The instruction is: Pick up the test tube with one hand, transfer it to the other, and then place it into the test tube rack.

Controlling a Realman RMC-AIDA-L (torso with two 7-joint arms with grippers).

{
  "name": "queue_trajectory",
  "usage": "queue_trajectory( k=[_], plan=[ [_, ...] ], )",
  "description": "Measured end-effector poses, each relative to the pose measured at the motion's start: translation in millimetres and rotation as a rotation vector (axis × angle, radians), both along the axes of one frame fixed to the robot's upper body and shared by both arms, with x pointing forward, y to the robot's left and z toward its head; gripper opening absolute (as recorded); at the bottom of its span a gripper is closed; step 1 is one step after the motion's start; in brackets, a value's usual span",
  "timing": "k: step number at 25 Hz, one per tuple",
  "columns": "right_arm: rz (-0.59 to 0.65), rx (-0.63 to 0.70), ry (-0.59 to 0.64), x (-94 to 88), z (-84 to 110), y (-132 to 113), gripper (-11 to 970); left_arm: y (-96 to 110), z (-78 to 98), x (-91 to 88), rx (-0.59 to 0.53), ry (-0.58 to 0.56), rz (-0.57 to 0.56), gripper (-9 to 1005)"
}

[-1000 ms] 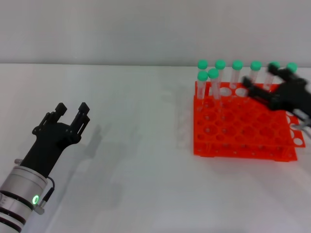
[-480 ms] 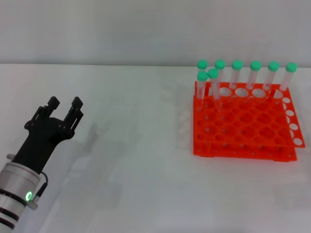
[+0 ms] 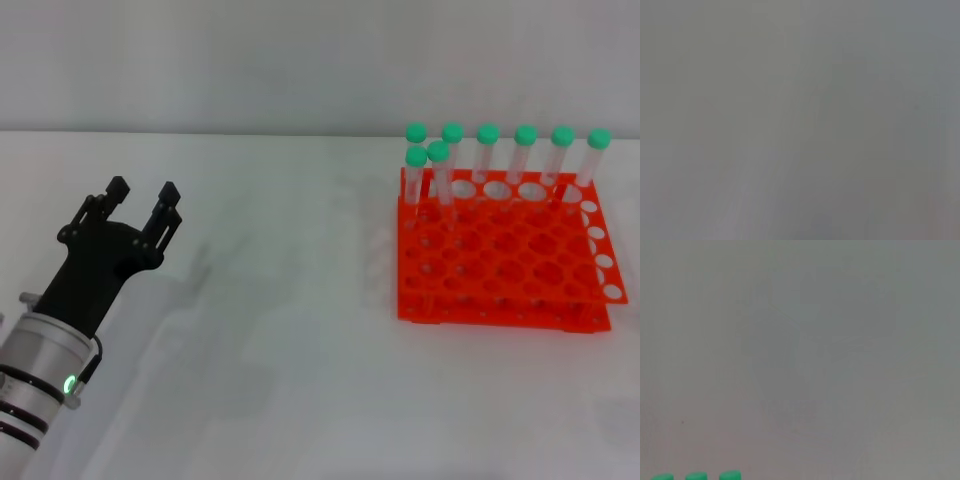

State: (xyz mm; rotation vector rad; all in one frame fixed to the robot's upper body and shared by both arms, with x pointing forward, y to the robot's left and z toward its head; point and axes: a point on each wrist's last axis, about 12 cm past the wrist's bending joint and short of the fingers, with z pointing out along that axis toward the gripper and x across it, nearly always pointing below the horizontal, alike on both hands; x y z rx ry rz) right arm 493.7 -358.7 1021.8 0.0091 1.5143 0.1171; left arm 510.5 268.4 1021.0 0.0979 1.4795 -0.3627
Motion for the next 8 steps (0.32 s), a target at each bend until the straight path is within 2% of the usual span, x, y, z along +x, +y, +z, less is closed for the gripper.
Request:
queue_trajectory(
  k=[8],
  plan=[
    [-0.001,0.013,0.017,-4.2,-3.5,-0.4,877,0.5,1.3,3.5,-0.002,0.001,0.002,652]
  ],
)
